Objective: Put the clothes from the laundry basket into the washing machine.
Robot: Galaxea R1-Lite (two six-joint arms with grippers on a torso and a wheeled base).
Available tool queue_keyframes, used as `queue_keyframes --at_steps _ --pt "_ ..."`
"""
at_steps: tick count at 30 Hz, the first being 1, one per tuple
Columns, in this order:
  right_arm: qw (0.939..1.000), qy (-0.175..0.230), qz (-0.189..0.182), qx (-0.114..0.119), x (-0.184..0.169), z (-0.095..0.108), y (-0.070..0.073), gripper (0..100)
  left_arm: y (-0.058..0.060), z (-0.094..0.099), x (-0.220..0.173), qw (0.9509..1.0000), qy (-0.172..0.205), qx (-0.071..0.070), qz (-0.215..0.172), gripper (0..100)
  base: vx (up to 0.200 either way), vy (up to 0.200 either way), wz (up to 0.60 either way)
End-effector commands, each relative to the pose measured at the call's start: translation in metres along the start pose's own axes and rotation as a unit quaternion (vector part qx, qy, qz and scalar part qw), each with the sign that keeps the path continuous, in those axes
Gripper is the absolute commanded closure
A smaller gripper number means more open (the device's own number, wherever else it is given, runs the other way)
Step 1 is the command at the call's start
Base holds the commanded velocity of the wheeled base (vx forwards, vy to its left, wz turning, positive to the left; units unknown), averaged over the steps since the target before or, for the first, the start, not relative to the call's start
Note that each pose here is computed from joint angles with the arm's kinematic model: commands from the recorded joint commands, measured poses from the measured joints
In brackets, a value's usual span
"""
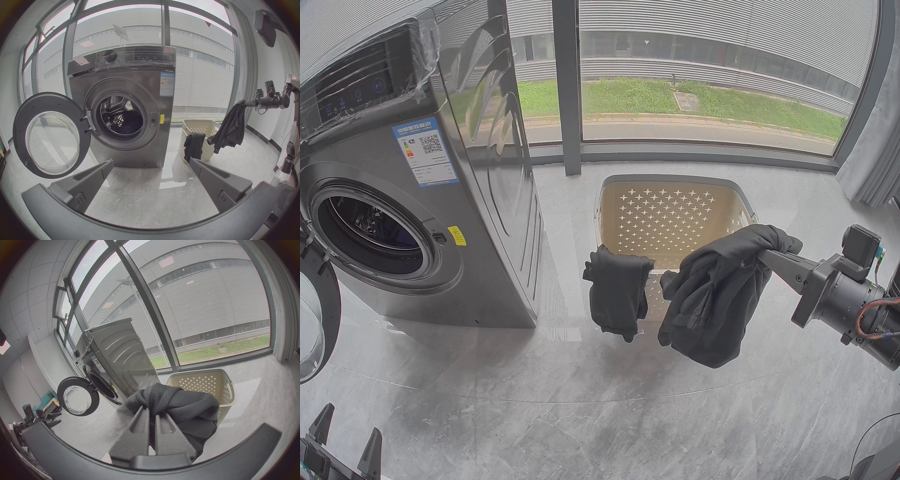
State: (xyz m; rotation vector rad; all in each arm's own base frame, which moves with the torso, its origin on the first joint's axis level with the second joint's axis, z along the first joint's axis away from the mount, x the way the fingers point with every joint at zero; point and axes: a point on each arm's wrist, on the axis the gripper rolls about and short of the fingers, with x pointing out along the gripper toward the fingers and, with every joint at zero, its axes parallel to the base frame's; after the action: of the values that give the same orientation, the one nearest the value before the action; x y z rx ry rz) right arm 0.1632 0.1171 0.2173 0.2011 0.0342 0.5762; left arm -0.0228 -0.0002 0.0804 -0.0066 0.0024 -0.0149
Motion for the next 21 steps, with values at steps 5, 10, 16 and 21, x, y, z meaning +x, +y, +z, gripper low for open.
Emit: queue_keyframes --at_steps 5,10,16,21 --pt "1.0000 -0.002 0.005 -0.003 -0.0001 0.0013 0.0014 100 0.0000 -0.0044 -0.0001 1.0000 0.000 0.001 -0.001 0 0.000 0.200 0.00" --pt "0.9996 -0.002 0.027 -0.004 0.0010 0.0025 0.0073 100 0.0000 -0.0044 -0.0001 1.0000 0.000 -0.001 0.001 0 0.000 0.200 0.00" --pt "0.9996 0.005 0.027 -0.003 0.0017 -0.0009 0.0070 100 0.0000 -0.0044 -0.0001 1.0000 0.000 0.001 -0.001 0 0.000 0.200 0.00" --pt "0.9996 0.006 0.026 0.002 0.0015 -0.0015 0.0065 100 0.0000 -0.0044 -0.0001 1.0000 0.000 -0.001 -0.001 0 0.000 0.200 0.00"
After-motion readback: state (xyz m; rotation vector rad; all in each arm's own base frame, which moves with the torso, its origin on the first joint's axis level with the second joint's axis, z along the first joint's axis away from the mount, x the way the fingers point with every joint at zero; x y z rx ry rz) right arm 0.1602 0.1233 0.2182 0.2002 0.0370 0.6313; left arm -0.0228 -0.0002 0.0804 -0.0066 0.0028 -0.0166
